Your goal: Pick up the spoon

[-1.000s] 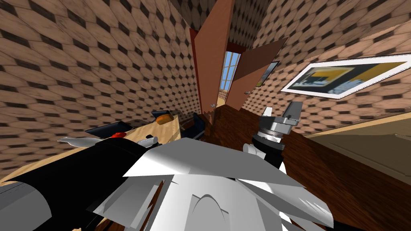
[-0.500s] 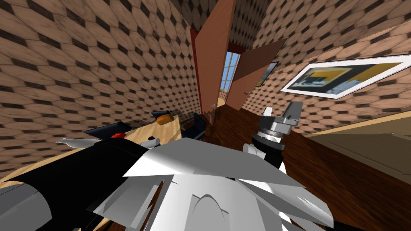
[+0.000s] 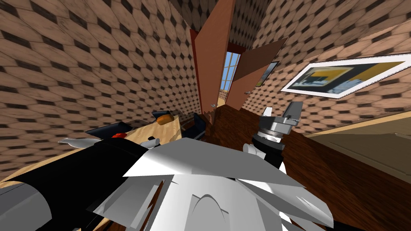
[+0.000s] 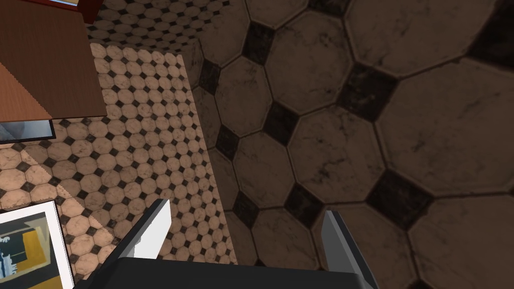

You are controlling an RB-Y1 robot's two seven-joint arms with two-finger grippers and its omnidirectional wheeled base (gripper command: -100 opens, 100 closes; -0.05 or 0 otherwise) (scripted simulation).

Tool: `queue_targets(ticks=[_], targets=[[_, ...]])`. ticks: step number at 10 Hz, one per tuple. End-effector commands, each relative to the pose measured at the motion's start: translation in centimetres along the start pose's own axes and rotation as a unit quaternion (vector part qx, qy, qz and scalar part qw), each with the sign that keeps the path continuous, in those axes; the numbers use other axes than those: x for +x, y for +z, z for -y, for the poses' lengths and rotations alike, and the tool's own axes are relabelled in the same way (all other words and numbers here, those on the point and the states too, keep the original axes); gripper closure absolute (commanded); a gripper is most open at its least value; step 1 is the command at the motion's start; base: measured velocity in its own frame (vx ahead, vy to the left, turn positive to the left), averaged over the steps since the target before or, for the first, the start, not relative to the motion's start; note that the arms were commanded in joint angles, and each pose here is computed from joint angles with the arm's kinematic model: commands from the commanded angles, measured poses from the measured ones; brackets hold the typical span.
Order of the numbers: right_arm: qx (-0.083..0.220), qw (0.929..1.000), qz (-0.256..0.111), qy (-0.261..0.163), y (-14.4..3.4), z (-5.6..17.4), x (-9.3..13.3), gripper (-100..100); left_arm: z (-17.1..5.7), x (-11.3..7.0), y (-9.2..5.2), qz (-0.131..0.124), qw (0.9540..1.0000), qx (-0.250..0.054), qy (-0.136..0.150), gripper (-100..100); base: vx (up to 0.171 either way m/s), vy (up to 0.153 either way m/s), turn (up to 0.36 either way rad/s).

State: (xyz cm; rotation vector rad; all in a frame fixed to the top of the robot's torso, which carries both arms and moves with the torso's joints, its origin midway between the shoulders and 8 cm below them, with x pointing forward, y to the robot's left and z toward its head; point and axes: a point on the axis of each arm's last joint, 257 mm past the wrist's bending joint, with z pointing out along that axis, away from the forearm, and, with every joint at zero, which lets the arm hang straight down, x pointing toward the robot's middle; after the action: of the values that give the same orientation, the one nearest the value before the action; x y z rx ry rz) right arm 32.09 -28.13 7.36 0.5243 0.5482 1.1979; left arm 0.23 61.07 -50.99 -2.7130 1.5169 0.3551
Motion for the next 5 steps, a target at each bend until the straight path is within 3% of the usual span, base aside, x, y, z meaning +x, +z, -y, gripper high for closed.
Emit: queue_targets(ticks=[1, 2, 3, 4, 5], targets=[[0.000, 1.0000, 0.000, 0.000, 0.0, 0.0, 0.0, 0, 0.0, 0.0, 0.0, 0.000, 1.0000, 0.000, 0.000, 0, 0.000, 0.000, 0.000], [0.000, 1.0000, 0.000, 0.000, 0.0, 0.0, 0.0, 0, 0.5, -0.4, -1.0, 0.000, 1.0000, 0.001, 0.002, 100, 0.005, -0.029, 0.023], [0.000, 1.0000, 0.000, 0.000, 0.0, 0.0, 0.0, 0, 0.8, -0.8, -1.7, 0.000, 1.0000, 0.002, 0.003, 100, 0.002, -0.062, 0.025], [0.000, 1.0000, 0.000, 0.000, 0.0, 0.0, 0.0, 0, 0.6, -0.6, -1.2, 0.001, 1.0000, 0.002, 0.002, 100, 0.000, -0.031, 0.007], [0.000, 1.0000, 0.000, 0.000, 0.0, 0.0, 0.0, 0, 0.6, -0.6, -1.3, 0.000, 1.0000, 0.002, 0.002, 0, 0.000, -0.006, 0.000]])
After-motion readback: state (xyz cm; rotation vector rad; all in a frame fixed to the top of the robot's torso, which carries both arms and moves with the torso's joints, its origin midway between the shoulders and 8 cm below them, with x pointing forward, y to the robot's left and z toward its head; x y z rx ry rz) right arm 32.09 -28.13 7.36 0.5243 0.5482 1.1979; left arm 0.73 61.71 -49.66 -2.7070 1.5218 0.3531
